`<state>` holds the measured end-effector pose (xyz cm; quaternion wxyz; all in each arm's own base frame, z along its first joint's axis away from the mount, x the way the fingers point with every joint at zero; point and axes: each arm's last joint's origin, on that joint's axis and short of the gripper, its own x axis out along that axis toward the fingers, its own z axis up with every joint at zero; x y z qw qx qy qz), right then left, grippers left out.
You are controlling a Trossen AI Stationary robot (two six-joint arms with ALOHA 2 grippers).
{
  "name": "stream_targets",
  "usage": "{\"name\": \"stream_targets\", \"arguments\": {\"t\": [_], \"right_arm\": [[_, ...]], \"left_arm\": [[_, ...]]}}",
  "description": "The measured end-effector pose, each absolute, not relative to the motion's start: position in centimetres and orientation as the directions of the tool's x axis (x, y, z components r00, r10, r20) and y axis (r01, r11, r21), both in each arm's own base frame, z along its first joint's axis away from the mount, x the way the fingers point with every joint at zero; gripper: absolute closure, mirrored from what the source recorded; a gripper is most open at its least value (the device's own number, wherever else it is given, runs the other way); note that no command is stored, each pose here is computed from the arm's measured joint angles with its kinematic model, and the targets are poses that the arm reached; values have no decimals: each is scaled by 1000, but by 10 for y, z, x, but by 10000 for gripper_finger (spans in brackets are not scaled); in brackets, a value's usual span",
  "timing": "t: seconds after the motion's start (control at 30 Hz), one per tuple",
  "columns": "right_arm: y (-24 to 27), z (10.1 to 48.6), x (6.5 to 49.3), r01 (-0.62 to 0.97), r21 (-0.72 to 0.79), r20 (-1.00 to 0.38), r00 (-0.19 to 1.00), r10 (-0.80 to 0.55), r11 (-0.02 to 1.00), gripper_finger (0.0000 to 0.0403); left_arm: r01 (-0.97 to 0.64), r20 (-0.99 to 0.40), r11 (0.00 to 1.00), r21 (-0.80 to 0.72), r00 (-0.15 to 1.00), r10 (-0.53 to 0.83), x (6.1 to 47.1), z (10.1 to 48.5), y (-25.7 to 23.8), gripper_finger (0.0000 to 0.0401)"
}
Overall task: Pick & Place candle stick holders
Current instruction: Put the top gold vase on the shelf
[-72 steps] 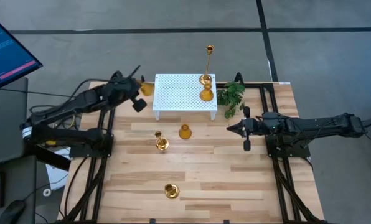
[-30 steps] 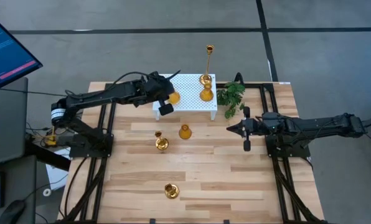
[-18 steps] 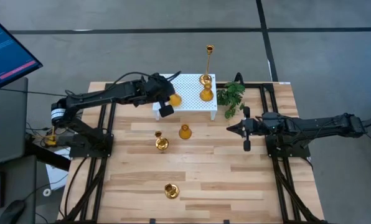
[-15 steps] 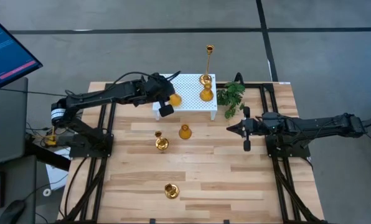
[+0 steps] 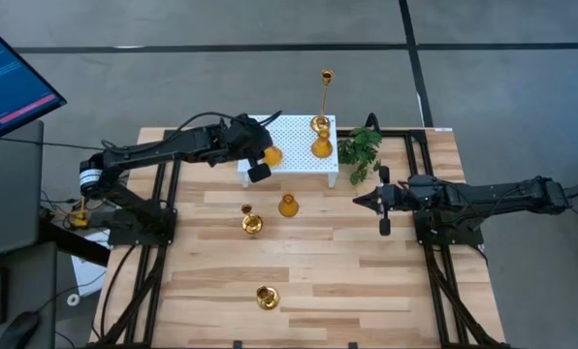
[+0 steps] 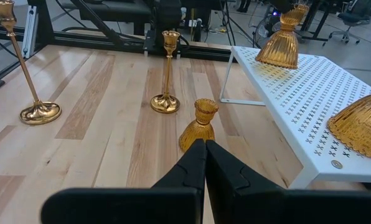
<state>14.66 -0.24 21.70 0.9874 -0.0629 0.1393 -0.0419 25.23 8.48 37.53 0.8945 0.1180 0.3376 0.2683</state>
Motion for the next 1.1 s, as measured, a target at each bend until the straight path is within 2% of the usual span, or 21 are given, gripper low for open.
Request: {"name": "stream_targets", "arguments": {"t": [0.6, 0.9, 1.1], "right_arm": [[-2, 217, 147, 65, -136, -270, 958, -100, 989, 403], [-2, 217, 147, 65, -136, -270, 958, -100, 989, 403], [-2, 216, 146, 64, -131, -281, 955, -99, 989, 403]], "left_arm": [[-418, -532, 825, 380, 631, 565, 252, 376, 86, 353], [-404, -413, 819, 408, 719, 560, 257, 391, 77, 353], [-368, -346, 833, 413, 783, 517, 232, 412, 54, 392]]}}
